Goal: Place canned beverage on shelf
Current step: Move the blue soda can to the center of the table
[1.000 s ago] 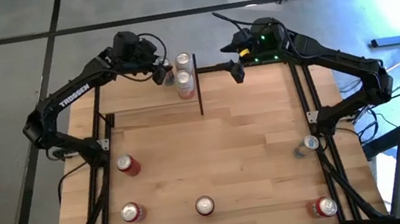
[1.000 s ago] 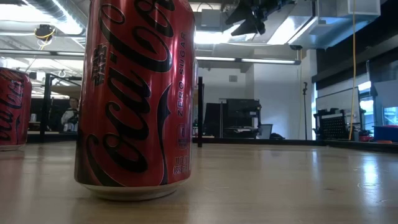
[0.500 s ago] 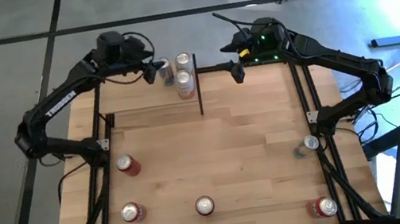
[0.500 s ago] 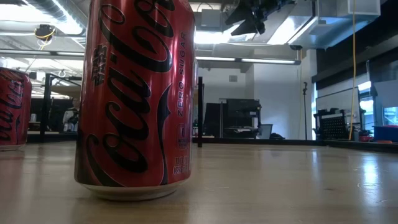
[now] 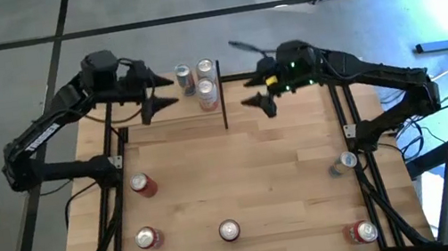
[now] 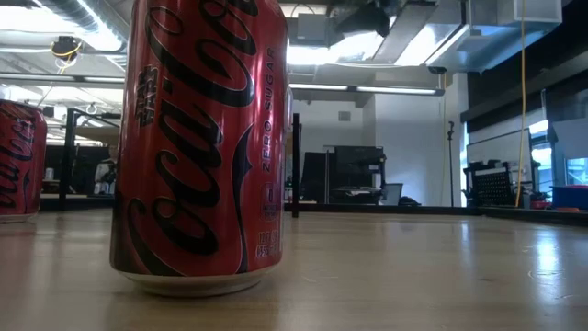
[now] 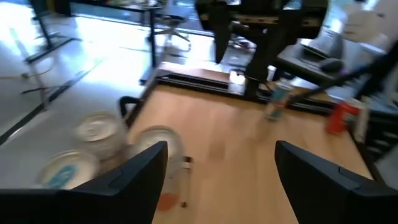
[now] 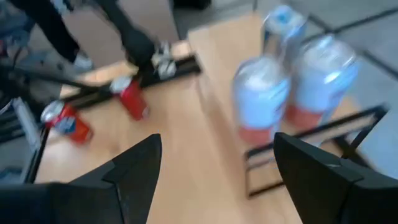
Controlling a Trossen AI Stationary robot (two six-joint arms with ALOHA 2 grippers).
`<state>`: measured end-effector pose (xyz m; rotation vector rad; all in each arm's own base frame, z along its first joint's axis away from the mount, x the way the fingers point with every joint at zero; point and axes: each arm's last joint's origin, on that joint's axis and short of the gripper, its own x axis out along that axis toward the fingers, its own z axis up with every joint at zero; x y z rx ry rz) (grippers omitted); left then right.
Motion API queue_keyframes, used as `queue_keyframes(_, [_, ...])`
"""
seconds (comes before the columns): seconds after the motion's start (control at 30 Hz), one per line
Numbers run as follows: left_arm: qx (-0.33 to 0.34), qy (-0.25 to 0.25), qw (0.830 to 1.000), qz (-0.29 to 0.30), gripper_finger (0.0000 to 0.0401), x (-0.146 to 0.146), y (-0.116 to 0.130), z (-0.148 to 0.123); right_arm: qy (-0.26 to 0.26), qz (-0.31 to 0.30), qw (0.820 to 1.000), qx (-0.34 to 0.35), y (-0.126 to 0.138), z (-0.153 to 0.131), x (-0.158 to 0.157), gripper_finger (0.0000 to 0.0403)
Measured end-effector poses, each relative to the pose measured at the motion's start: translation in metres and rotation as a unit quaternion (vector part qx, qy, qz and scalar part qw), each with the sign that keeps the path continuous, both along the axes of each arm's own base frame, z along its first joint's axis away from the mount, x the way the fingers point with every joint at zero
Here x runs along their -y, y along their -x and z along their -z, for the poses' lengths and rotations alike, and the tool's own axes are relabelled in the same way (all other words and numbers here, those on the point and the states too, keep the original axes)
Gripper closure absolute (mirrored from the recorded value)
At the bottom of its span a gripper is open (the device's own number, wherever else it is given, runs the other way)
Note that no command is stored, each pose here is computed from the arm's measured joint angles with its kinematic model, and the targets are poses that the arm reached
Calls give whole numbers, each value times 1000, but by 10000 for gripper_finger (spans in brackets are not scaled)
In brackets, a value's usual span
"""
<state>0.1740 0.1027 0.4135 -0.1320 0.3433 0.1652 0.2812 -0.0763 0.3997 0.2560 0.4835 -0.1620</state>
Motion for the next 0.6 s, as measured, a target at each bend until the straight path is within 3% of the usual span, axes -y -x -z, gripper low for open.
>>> queue_keyframes(0.27, [-23, 34, 996, 84, 117, 35, -22, 7, -78, -21, 989, -120, 8, 11, -51, 105])
queue_keyframes(0.43, [-40, 49, 996, 60, 117, 53, -35, 11, -95, -61, 980, -162, 16, 14, -79, 105])
queue_keyframes(0.6, [-53, 87, 995, 21, 117, 67, -47, 16, -57, -61, 979, -185, 50, 6, -99, 105])
